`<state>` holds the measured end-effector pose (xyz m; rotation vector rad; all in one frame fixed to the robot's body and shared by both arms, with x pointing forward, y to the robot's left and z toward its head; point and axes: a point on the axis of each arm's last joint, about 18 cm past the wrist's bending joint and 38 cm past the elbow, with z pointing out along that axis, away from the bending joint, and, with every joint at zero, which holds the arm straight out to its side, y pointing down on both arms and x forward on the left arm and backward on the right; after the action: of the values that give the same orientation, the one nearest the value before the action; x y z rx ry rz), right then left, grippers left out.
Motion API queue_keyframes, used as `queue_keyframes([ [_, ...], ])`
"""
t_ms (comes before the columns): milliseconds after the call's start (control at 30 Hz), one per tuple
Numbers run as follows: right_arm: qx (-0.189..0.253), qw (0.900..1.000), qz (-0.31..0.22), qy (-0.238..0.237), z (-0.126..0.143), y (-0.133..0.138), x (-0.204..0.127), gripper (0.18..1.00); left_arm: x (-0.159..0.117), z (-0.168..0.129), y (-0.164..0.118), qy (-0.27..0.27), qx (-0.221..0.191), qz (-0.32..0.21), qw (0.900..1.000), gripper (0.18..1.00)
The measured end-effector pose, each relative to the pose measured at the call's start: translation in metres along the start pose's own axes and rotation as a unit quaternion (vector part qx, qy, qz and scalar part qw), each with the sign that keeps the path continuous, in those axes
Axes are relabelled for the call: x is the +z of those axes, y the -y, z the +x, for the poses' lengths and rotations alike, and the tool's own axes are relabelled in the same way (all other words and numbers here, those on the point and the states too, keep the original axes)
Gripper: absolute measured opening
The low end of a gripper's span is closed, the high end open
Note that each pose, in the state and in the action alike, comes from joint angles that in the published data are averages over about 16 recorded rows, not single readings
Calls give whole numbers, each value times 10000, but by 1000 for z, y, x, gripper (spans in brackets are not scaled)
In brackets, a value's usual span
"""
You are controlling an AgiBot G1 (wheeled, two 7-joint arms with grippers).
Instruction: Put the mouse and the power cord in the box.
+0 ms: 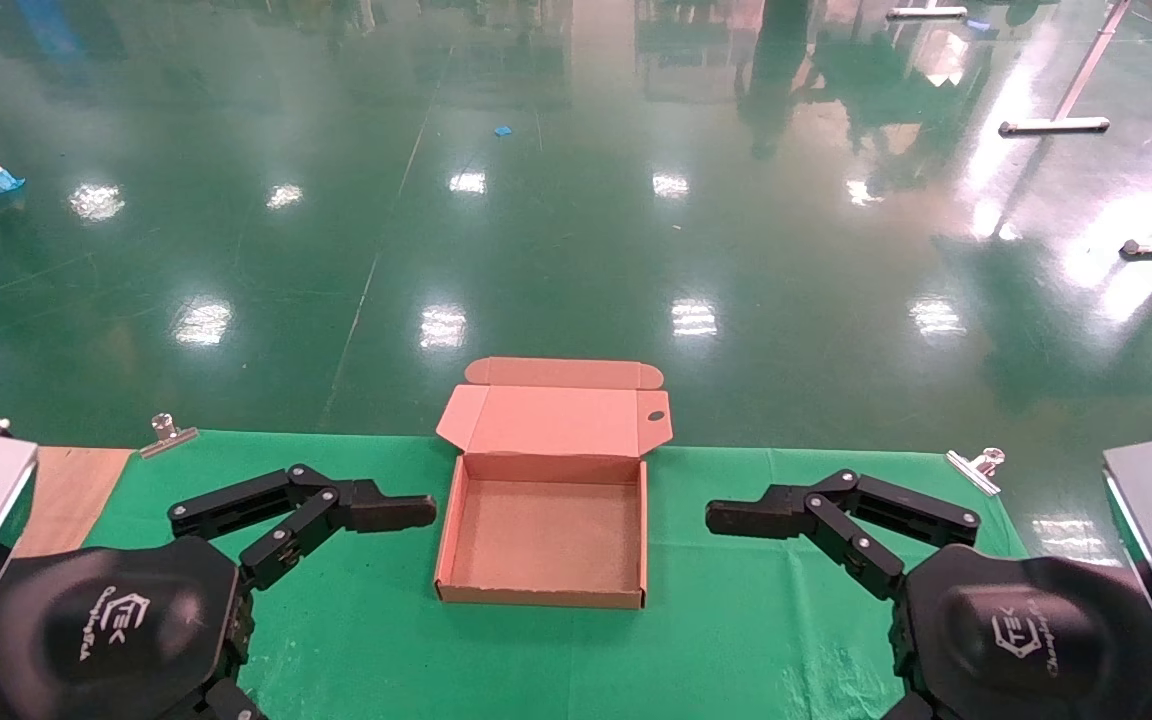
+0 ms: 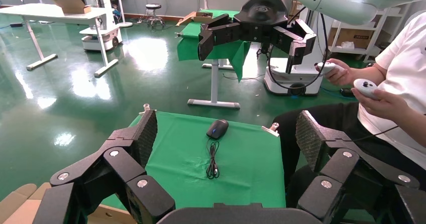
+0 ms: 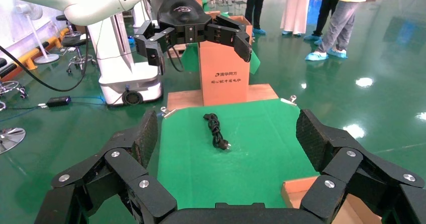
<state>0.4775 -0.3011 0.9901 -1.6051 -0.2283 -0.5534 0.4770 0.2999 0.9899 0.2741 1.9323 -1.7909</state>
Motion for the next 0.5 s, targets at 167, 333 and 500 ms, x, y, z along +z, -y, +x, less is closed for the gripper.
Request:
queue_keyframes([
  [167,-45,9994,-320,75,0,-9,4,1001,0,-1,-11,-12,7,-209,9998,1001],
  [333,-127,9954,-934,188,2,-27,8,1001,-2,-5,-32,-20,75,-721,9974,1001],
  [500,-321,9805,-1910,334,9,-51,11,1001,-8,-12,-63,-20,187,-1489,9887,1001],
])
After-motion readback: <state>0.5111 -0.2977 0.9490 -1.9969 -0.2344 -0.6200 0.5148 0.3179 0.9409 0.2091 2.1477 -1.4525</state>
